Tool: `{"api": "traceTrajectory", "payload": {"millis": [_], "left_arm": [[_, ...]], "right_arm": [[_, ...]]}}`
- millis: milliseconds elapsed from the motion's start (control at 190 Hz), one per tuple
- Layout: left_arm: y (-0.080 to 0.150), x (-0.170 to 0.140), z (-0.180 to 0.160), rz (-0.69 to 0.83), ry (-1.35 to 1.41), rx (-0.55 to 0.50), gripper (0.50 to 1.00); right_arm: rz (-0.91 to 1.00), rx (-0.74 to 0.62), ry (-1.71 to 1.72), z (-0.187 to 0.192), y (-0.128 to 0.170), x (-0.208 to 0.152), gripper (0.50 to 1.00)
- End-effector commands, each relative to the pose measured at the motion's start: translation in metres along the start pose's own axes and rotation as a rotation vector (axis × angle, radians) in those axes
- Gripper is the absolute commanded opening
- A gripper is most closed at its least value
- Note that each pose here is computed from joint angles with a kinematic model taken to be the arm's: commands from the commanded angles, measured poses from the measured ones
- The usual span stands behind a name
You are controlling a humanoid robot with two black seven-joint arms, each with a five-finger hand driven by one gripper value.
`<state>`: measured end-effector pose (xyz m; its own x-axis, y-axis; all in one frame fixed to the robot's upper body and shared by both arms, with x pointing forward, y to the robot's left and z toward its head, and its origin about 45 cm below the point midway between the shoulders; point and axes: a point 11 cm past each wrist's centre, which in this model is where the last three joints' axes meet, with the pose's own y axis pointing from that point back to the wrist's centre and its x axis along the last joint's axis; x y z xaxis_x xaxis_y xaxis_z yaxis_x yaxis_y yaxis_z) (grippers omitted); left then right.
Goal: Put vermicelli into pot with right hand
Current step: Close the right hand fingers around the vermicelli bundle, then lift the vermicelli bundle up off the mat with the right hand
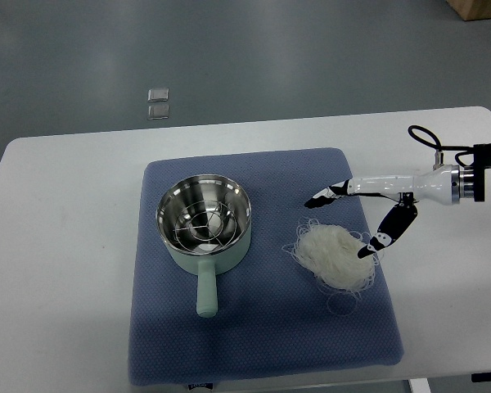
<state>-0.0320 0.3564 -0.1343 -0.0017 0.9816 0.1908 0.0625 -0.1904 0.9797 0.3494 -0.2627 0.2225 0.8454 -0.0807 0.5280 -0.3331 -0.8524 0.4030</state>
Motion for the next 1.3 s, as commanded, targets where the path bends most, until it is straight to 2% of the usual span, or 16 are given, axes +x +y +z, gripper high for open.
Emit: {"api": "traceTrajectory", "payload": {"millis": [0, 357, 604, 851, 1113, 1203, 1245, 1250, 1297], "left_arm": [[0.000, 0.000, 0.000, 0.000, 0.000, 0.000, 1.000], [0.000, 0.000, 0.000, 0.000, 0.000, 0.000, 1.000], [0.000, 0.000, 0.000, 0.000, 0.000, 0.000, 1.000], [0.000, 0.000, 0.000, 0.000, 0.000, 0.000, 1.000], [0.000, 0.000, 0.000, 0.000, 0.000, 0.000, 1.000], [0.000, 0.000, 0.000, 0.000, 0.000, 0.000, 1.000], [0.000, 0.000, 0.000, 0.000, 0.000, 0.000, 1.000], [0.000, 0.000, 0.000, 0.000, 0.000, 0.000, 1.000], [0.000, 0.000, 0.000, 0.000, 0.000, 0.000, 1.000]], "right_arm": [[-0.003, 0.006, -0.008, 0.005, -0.009, -0.013, 0.919], [-0.004, -0.027, 0.002, 0.020, -0.015, -0.036, 0.919], [0.000, -0.036, 0.003, 0.023, -0.013, -0.038, 0.919], [-0.011, -0.073, 0.046, 0.036, -0.015, -0.061, 0.919], [0.033, -0.092, 0.112, 0.043, -0.017, -0.060, 0.913], [0.043, -0.094, 0.122, 0.043, -0.016, -0.058, 0.881], [0.047, -0.099, 0.126, 0.044, -0.015, -0.057, 0.809], [0.047, -0.099, 0.126, 0.044, -0.015, -0.057, 0.789], [0.048, -0.100, 0.128, 0.044, -0.015, -0.056, 0.721]]}}
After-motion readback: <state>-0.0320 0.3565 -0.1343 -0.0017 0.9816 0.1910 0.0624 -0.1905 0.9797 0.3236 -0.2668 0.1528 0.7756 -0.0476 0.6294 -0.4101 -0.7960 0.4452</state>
